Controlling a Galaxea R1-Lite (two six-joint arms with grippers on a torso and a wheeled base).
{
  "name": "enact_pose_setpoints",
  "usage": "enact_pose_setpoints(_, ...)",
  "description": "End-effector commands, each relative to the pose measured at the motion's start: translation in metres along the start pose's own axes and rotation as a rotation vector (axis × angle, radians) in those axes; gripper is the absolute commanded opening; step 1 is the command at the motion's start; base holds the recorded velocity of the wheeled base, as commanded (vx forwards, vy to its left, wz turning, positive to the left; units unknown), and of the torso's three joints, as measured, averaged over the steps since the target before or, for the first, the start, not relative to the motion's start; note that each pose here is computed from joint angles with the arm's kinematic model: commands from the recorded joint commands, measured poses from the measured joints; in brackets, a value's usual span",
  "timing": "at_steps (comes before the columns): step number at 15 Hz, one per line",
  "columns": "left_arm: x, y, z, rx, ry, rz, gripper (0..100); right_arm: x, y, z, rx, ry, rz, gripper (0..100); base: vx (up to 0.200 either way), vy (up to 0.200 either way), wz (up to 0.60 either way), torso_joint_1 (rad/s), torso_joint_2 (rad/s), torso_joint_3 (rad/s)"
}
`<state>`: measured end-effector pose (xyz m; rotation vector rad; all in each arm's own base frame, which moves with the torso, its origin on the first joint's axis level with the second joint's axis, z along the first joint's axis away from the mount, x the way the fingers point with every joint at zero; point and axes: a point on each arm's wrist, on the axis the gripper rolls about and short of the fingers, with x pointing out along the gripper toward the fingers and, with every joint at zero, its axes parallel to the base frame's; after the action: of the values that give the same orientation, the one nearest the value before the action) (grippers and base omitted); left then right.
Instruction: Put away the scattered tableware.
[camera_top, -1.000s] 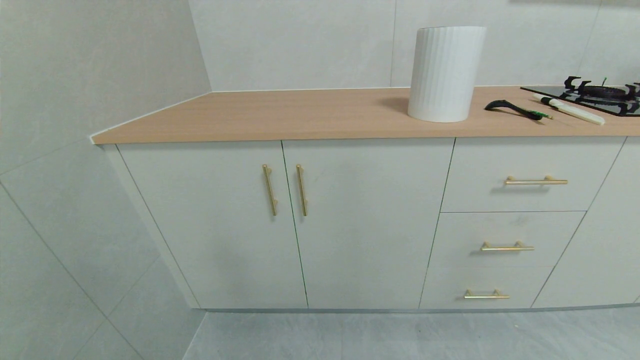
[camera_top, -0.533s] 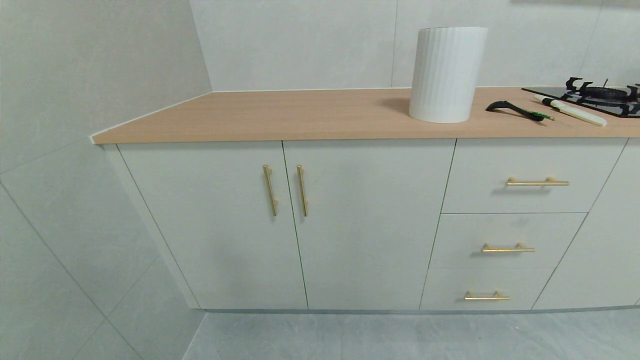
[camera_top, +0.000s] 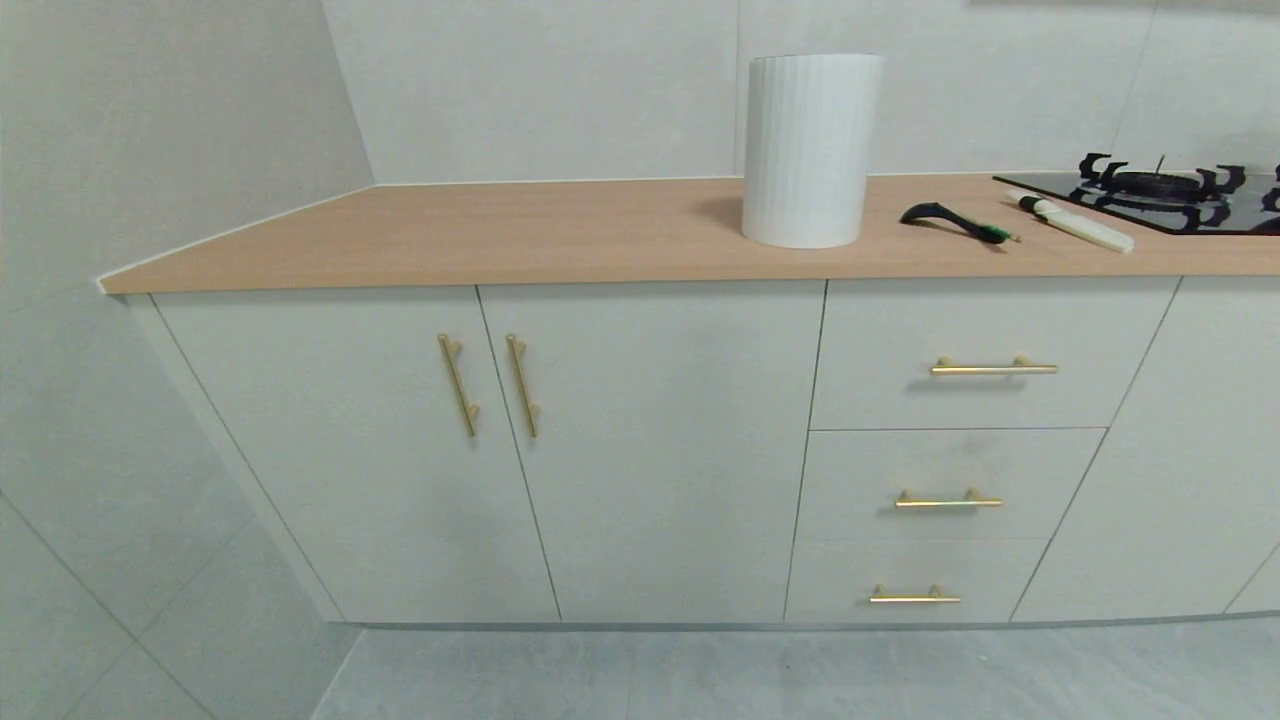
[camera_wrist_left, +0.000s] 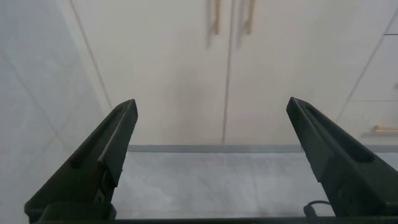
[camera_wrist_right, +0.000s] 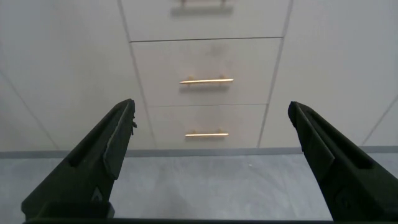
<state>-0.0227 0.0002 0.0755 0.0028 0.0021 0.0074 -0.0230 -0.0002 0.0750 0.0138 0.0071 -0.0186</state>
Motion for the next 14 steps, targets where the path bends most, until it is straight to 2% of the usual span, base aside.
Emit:
enact_pose_setpoints(1, 0.0001, 0.0000, -0.0001, 0.000, 0.002, 0.000, 100, 0.0002, 0.0000, 0.0000, 0.000, 0.002, 0.000, 100, 0.000, -0.200, 0.00, -0.002, 0.01, -0.002)
enact_pose_setpoints(6, 0.0001, 0.0000, -0.0001, 0.000, 0.002, 0.000, 100, 0.0000, 0.0000, 0.0000, 0.000, 0.000, -0.001, 100, 0.000, -0.200, 0.00, 0.000, 0.00, 0.003)
enact_pose_setpoints(14, 0.0001, 0.0000, -0.0001, 0.000, 0.002, 0.000, 100, 0.0000, 0.0000, 0.0000, 0.002, 0.000, -0.001, 100, 0.000, 0.000, 0.00, 0.000, 0.00, 0.000)
